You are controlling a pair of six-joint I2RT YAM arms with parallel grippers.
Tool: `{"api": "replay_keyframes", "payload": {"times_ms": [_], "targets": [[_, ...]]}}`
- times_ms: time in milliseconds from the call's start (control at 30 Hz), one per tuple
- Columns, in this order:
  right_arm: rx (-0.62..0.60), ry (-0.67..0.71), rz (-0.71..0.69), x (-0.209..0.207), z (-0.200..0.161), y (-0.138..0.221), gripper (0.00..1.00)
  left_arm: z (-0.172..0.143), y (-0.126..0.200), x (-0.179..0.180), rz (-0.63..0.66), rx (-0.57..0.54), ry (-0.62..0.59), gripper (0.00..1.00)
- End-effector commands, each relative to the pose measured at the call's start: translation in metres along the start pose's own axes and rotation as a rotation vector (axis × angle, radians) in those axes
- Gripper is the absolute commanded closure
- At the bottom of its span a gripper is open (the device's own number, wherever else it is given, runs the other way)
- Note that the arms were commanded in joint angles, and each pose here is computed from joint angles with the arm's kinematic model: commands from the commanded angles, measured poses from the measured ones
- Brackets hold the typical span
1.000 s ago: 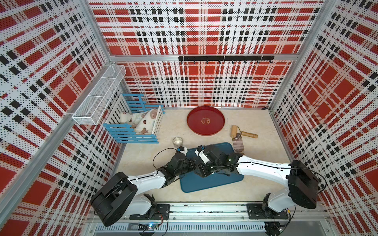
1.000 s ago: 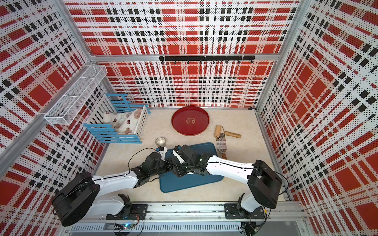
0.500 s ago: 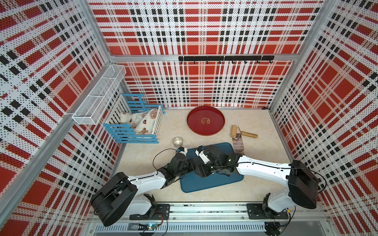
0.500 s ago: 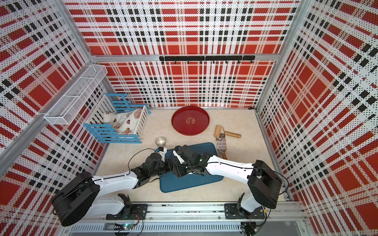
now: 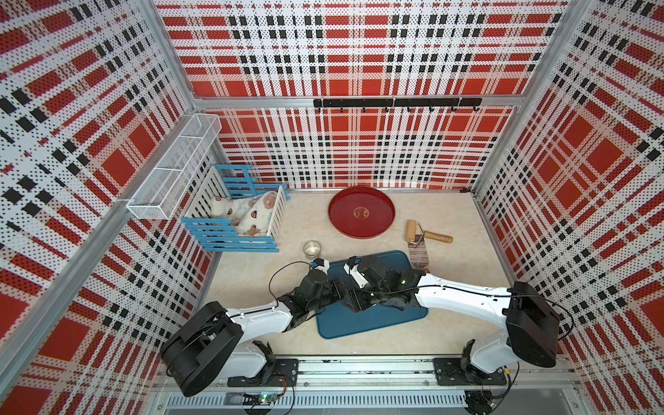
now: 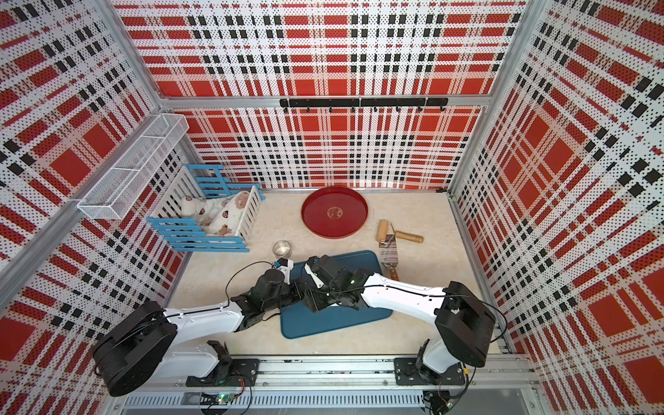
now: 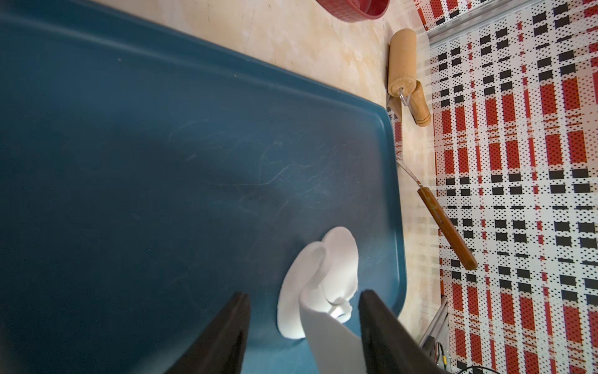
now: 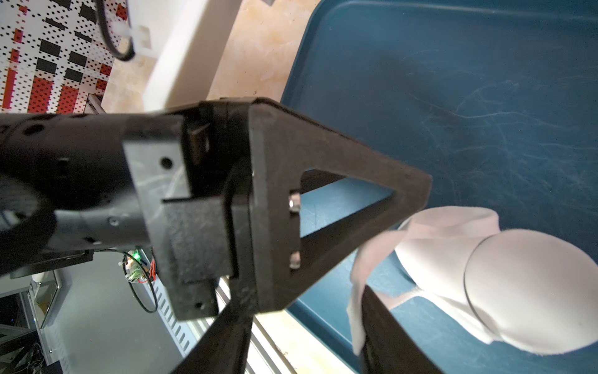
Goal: Roll out the dumpling wrappers from the dough
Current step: Remove the dumpling wrapper from the work surface.
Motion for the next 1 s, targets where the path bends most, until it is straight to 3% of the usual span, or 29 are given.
{"api": "replay_keyframes", "payload": {"times_ms": [0, 167, 467, 967], "targets": [[-0.183, -0.062, -0.205, -0.038, 0.026, 0.006, 0.45, -0.033, 0.002, 0.006, -0.016, 0.147, -0.049, 0.43], [-0.182, -0.049, -0.198, -0.039, 0.023, 0.003, 0.46, -0.031, 0.005, 0.011, 0.013, 0.128, -0.039, 0.43], [-0.168, -0.053, -0.147, -0.032, 0.022, 0.006, 0.46, 0.003, 0.038, 0.029, 0.099, -0.089, 0.026, 0.34], [-0.048, -0.202, -0.132, -0.023, 0.017, 0.002, 0.46, 0.009, 0.066, 0.0, 0.208, -0.342, -0.224, 0.13]]}}
Point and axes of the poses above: each gripper's point midway between its finger pads, its own y axis back along the fingers, its own x axis along the line the jaws close on, z = x × y, the point moved 5 cm from there along y, back along the fingers, and after that the axes turned 7 degrees about -y, right-handed, at the moved point
